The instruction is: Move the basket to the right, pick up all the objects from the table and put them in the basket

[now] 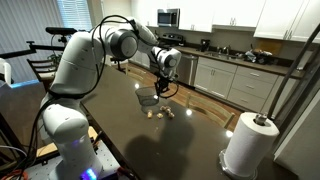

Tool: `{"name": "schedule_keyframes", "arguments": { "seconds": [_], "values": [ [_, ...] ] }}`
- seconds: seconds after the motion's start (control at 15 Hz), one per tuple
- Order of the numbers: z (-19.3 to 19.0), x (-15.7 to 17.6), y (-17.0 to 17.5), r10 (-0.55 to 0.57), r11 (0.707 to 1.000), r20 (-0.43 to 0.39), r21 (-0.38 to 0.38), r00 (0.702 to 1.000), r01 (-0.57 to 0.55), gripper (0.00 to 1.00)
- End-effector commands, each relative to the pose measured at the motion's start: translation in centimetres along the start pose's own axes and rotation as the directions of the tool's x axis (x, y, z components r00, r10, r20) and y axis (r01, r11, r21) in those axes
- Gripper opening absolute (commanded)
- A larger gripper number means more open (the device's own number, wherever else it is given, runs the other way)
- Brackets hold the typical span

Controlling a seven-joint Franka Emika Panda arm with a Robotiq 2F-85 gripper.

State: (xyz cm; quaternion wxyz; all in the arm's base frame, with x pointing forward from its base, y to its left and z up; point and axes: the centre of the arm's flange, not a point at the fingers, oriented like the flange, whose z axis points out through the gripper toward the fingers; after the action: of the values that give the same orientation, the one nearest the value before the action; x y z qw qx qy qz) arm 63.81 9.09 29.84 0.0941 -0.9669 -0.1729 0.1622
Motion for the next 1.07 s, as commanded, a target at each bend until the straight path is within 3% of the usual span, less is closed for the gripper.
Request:
{"name": "schedule_keyframes", "arguments": {
  "seconds": [0.0, 0.53, 1.0],
  "values": [
    [-2.0, -1.7, 1.5, 0.034, 0.999, -0.033, 0.008, 0.999, -0.034, 0.05],
    [-3.5, -4.4, 8.4, 0.195, 0.981, -0.104, 0.014, 0.975, -0.194, 0.05],
    [-3.9, -9.1, 16.4, 0.317, 0.945, -0.132, 0.126, 0.939, -0.301, 0.05]
  ]
}}
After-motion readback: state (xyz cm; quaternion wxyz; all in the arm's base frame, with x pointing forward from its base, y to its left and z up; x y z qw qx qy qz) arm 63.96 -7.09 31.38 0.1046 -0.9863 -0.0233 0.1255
